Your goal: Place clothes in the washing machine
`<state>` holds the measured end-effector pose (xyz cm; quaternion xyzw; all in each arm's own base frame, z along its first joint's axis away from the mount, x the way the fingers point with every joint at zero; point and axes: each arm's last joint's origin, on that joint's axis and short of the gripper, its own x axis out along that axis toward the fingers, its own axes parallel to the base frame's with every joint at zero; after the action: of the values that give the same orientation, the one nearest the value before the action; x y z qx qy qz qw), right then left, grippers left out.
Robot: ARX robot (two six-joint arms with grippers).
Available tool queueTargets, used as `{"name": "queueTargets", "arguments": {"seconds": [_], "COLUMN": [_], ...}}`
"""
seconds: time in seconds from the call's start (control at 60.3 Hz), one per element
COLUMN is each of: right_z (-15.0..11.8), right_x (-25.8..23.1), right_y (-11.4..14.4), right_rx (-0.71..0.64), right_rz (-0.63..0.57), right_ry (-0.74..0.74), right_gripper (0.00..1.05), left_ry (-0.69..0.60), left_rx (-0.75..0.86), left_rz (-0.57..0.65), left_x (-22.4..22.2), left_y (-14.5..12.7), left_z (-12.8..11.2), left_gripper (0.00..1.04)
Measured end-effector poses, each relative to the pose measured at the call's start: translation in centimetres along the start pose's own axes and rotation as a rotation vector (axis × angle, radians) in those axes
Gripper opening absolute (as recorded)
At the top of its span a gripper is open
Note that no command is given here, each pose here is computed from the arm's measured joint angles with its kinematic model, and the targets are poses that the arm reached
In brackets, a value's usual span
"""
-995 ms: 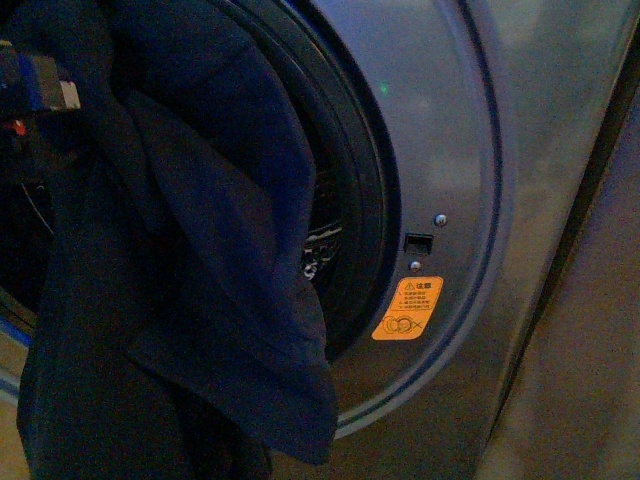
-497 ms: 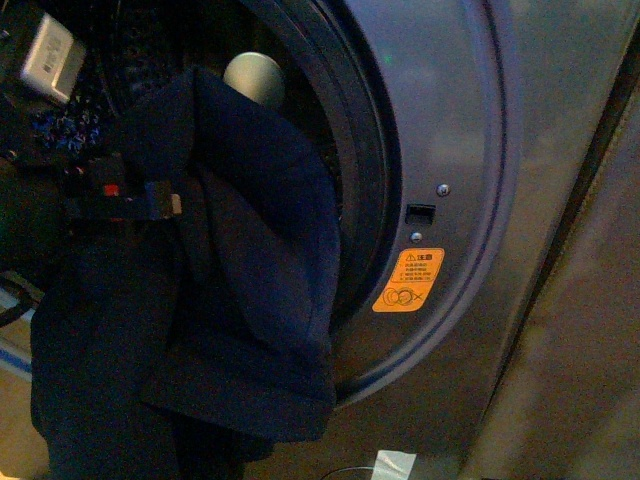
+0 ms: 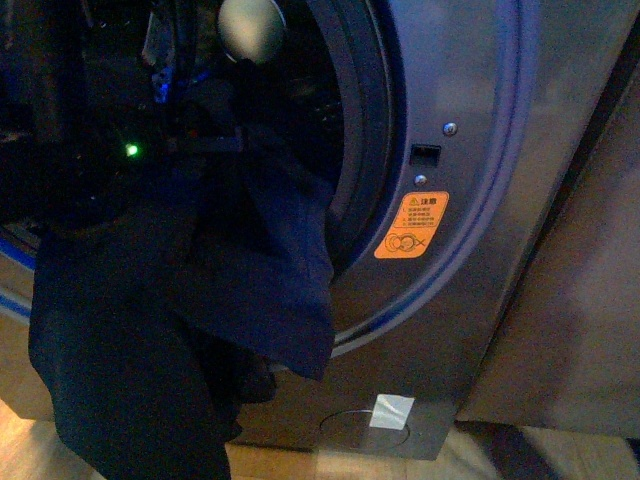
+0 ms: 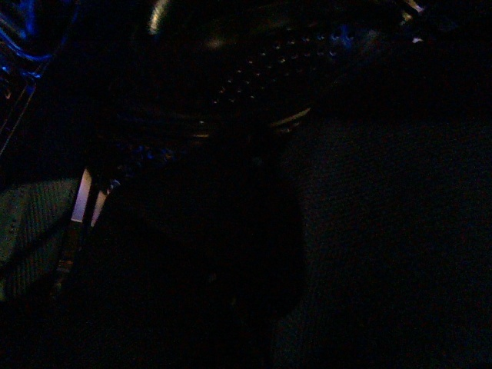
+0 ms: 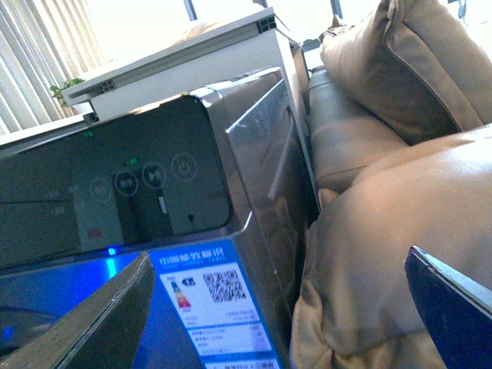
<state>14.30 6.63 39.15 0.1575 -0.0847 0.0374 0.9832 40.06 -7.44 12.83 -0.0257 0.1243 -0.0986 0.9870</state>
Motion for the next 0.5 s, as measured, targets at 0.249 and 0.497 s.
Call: {"name": "queueTargets", "arguments": {"seconds": [0.249, 0.497], "right_z": [-0.8, -0.6], "right_x": [-0.3, 0.0], "right_y": [0.2, -1.1], "right_rx": [-0.024, -0.039], "right_rz": [-0.026, -0.096], "right_ry": [0.008, -0.001], "right_gripper": [0.97, 0.97], "left_ry": [-0.011, -0.018], "left_rx": [0.005, 0.021], "left_rz": [0.041, 0.079], "left_x": [4.2, 8.4], "left_y": [0.0, 0.2], "left_z": [1.2, 2.5], "left_gripper": [0.05, 0.05]}}
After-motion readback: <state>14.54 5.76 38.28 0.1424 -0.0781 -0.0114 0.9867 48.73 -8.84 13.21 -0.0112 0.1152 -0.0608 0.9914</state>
